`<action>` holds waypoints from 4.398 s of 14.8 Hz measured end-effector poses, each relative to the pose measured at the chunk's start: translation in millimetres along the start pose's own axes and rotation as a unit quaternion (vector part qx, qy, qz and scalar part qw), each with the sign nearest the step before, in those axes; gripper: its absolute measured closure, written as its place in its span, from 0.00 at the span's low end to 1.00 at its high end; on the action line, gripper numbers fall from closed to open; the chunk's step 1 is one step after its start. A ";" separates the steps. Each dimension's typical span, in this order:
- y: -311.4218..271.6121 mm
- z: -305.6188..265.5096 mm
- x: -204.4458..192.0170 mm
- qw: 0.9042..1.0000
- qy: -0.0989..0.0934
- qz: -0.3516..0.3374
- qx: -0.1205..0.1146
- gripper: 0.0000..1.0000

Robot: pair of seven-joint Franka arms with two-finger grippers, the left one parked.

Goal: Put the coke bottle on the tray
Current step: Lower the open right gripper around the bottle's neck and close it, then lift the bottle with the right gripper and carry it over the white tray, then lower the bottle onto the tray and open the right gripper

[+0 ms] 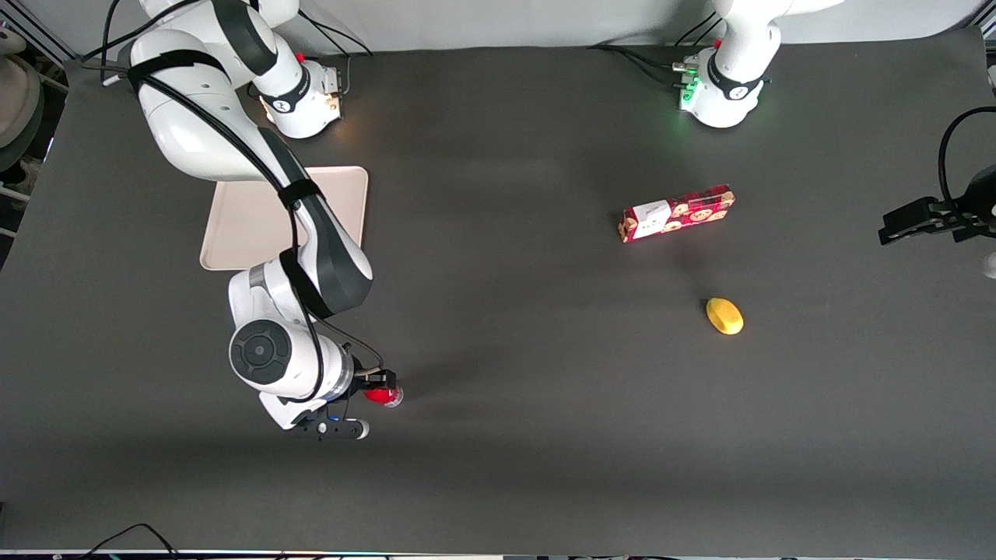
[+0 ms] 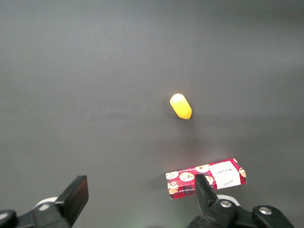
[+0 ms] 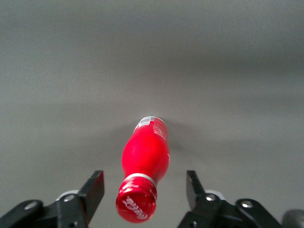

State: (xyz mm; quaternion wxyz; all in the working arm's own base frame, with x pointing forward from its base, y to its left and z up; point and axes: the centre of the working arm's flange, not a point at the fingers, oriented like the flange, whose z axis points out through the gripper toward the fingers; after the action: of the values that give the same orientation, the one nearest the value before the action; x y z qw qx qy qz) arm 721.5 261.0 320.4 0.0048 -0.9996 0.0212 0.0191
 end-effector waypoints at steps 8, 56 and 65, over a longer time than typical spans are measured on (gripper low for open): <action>-0.3 2.4 1.5 1.000 0.004 0.000 0.002 0.68; 396.3 -8.5 -320.0 0.994 -0.068 -0.085 -0.028 0.68; 394.6 7.7 -321.4 0.993 -0.077 -0.086 -0.028 0.65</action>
State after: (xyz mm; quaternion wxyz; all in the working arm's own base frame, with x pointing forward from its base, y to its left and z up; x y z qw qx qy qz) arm 383.6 -119.5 321.6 -0.0199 -0.9929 -0.0663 0.0964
